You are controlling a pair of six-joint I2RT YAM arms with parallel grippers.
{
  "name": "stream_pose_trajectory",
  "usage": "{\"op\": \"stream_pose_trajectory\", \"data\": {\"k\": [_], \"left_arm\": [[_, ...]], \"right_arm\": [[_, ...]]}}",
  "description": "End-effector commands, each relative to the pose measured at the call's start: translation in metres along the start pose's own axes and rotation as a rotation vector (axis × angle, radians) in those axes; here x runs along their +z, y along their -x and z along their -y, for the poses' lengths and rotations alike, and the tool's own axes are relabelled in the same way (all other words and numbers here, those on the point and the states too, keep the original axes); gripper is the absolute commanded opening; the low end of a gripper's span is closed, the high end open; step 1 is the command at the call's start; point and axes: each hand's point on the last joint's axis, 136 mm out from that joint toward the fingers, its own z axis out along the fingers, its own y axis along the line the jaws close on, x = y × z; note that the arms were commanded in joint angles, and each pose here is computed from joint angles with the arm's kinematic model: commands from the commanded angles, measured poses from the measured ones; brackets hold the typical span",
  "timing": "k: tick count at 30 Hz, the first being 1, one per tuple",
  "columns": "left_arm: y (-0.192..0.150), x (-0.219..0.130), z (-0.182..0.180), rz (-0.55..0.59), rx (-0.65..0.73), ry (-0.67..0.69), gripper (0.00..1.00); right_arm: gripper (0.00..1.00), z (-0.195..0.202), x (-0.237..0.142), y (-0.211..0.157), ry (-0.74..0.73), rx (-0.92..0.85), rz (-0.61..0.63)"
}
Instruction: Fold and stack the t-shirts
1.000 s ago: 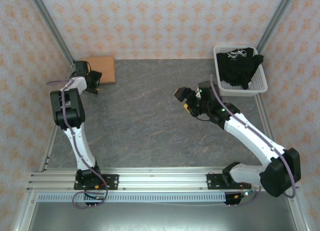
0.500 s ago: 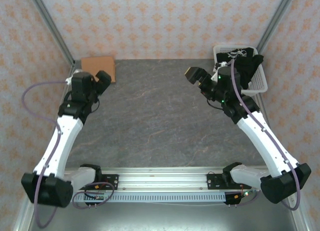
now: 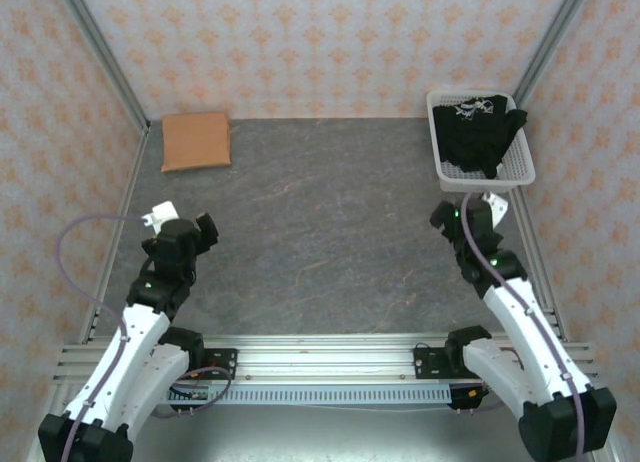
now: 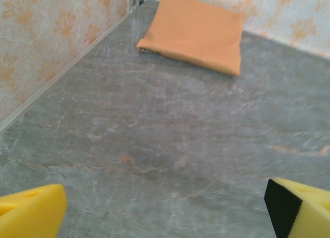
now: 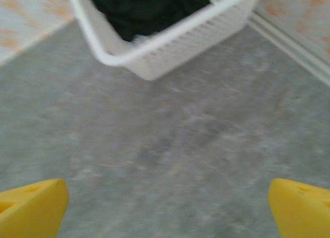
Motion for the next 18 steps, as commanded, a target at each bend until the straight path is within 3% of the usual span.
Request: {"op": "stream_pose_trajectory", "data": {"k": [1, 9, 18], "left_arm": [[0.015, 0.016, 0.003, 0.157, 0.087, 0.007, 1.0], [-0.009, 0.062, 0.009, 0.098, 0.14, 0.002, 1.0], [0.0, 0.1, 0.012, 0.12, 0.078, -0.024, 1.0]], "right_arm": [[0.99, 0.021, 0.02, 0.008, -0.082, -0.088, 0.127], [0.99, 0.033, 0.061, -0.019, -0.096, -0.195, 0.191], [0.99, 0.005, 0.099, 0.007, 0.01, -0.167, 0.254]]}}
